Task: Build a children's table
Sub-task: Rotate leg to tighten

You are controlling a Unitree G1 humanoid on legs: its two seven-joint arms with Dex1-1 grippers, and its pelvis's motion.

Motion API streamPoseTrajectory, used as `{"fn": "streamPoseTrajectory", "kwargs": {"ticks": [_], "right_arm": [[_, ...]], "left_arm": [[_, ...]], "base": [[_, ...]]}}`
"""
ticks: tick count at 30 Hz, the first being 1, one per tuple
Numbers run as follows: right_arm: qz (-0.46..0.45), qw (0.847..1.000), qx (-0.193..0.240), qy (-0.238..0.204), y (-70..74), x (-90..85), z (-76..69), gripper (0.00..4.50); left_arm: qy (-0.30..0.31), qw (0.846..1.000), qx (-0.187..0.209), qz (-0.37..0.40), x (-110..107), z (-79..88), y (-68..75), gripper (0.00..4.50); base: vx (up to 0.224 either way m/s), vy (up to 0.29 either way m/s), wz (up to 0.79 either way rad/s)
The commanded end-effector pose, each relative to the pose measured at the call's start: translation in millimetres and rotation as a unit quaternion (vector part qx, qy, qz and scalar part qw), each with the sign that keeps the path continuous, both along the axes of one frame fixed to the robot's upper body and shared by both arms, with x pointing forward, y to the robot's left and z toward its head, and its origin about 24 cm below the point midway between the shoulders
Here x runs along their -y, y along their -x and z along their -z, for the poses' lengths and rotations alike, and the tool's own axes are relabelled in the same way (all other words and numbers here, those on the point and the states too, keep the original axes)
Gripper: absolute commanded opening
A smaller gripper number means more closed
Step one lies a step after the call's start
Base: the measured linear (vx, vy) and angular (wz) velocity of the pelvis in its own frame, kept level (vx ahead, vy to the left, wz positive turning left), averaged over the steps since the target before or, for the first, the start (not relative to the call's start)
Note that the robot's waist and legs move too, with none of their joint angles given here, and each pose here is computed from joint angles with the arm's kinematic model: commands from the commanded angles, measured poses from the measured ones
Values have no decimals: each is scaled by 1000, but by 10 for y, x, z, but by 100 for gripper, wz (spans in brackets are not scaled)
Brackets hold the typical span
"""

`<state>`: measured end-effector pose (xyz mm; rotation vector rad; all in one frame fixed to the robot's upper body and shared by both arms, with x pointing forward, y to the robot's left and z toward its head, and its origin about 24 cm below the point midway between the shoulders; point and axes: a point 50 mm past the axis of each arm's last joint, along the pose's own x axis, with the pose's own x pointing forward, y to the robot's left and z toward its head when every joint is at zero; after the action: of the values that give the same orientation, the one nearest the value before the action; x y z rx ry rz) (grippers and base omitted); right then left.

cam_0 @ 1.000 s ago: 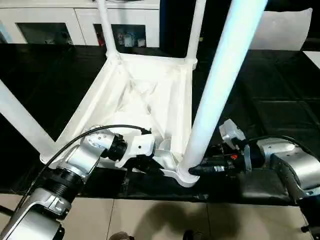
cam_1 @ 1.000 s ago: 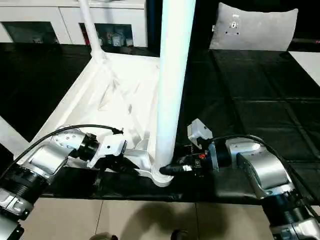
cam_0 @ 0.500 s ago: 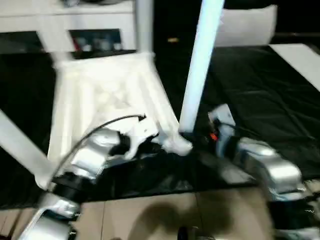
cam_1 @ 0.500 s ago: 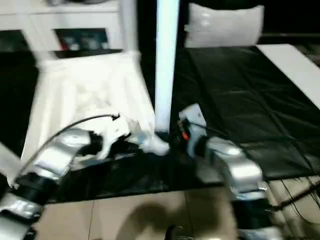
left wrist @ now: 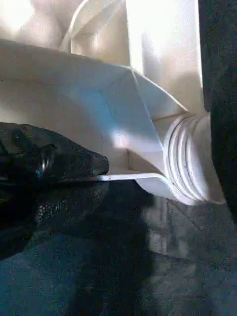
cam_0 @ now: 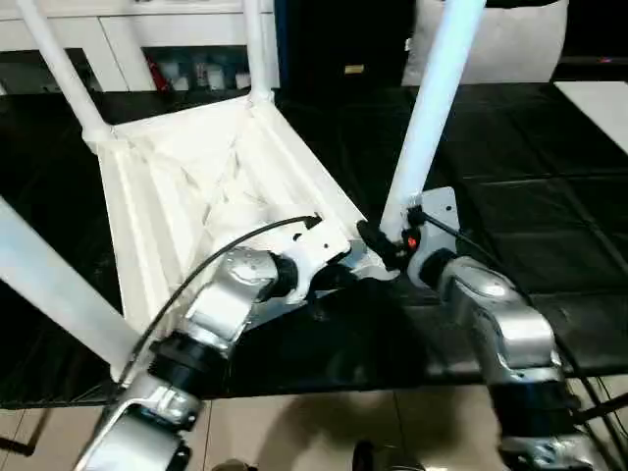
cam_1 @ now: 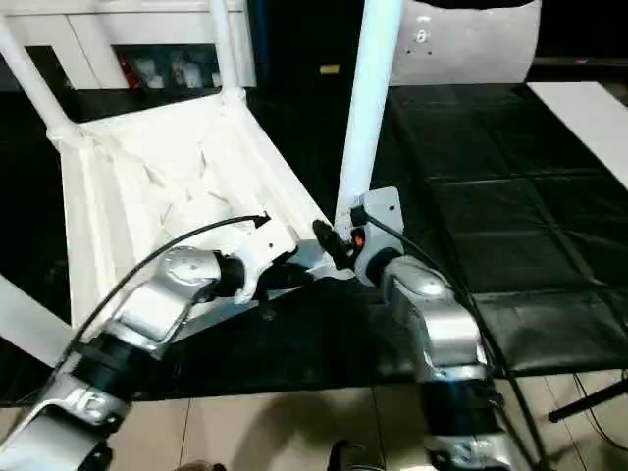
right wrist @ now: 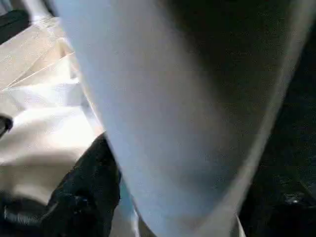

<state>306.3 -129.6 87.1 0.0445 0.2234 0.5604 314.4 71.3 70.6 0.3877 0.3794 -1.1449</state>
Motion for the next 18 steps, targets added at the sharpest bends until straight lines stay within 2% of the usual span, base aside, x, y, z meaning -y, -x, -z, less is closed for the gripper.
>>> {"fn": "streamPoseTrajectory", "kwargs": {"ticks": [1,4,5,6,9,10,12,13,17,18], "right_arm": [[-51,998,24,-1,56,65,-92,353],[-109,993,29,23,112,212,-120,389],[-109,993,29,23,112,212,-120,389],[-157,986,24,39,161,286,-136,397],[-204,978,17,43,216,336,-162,423],[-261,964,5,48,287,383,-187,430],[-300,952,-9,61,330,416,-188,445],[-300,952,-9,61,330,416,-188,445],[-366,927,-19,75,368,440,-194,445],[-379,922,-28,70,376,437,-191,419]], "left_arm": [[16,998,12,57,18,-50,72,0],[13,995,6,98,-58,-23,119,0],[13,995,6,98,-58,-23,119,0],[7,993,-8,118,-114,-1,144,0],[4,989,-15,146,-161,5,170,0],[-11,982,-14,186,-222,16,202,0],[-25,976,-18,216,-273,27,225,0],[-25,976,-18,216,-273,27,225,0],[-47,963,-33,265,-353,19,259,0],[-52,960,-34,274,-362,15,264,0]], "base": [[0,0,0],[0,0,0],[0,0,0],[0,0,0],[0,0,0],[0,0,0],[0,0,0],[0,0,0],[0,0,0],[0,0,0]]}}
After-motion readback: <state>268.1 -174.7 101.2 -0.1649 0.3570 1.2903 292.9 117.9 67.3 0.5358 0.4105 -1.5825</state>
